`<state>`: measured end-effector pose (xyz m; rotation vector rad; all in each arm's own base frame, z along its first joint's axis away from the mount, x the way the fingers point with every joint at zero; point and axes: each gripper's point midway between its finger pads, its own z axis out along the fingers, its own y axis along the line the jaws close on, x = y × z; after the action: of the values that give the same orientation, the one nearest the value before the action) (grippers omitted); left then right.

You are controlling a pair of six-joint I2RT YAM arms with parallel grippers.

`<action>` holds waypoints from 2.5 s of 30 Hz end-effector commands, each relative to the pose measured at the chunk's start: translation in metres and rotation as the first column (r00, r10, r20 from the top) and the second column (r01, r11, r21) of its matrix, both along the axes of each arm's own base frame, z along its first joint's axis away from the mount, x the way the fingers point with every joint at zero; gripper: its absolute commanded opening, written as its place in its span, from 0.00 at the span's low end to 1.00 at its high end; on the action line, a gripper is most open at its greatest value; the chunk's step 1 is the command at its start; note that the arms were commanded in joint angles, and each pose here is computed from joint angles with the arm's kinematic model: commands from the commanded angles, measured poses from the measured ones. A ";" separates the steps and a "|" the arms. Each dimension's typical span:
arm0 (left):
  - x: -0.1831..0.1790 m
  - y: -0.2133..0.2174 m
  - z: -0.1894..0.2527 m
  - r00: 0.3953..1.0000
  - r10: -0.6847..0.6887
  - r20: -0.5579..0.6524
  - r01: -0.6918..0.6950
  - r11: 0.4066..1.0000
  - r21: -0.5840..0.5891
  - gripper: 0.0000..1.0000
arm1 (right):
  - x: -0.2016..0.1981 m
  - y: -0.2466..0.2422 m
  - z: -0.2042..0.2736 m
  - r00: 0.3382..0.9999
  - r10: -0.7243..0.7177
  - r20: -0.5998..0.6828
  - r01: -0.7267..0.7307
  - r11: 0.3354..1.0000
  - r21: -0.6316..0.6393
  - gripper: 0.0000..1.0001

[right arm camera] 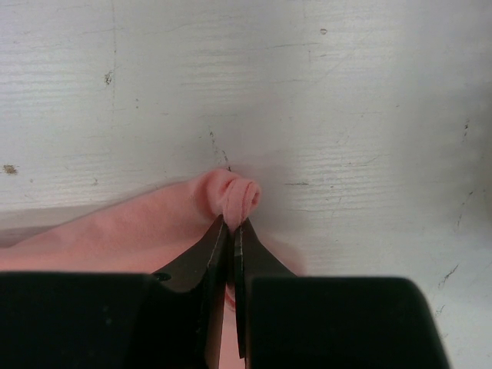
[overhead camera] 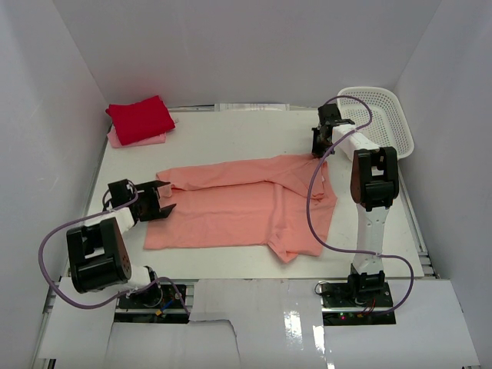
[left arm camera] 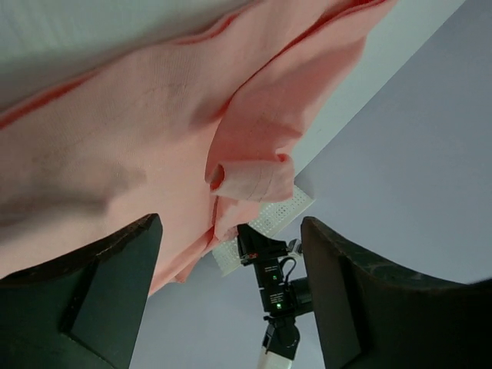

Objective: Fold and stack the t-shirts
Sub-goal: Fold the flattened tshirt in 1/3 of the way

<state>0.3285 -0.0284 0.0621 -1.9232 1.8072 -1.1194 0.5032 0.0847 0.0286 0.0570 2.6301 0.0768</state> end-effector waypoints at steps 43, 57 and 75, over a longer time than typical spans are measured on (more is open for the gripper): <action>0.052 0.052 -0.006 0.993 -0.121 -0.004 0.120 0.982 0.144 0.00 | 0.008 0.001 0.017 0.998 0.021 0.051 -0.022 1.000 0.015 0.08; 0.040 0.072 -0.050 0.856 -0.475 -0.206 0.517 0.787 0.337 0.00 | 0.009 0.002 0.019 0.998 0.020 0.053 -0.020 1.000 0.016 0.08; 0.034 0.056 0.027 0.763 -0.640 -0.091 0.591 0.635 0.498 0.20 | 0.006 0.001 0.013 0.999 0.018 0.033 -0.018 1.000 0.013 0.08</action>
<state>0.3586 0.0285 0.0579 -1.0762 2.5086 -0.7706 0.5041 0.0863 0.0290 0.0392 2.6264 0.0887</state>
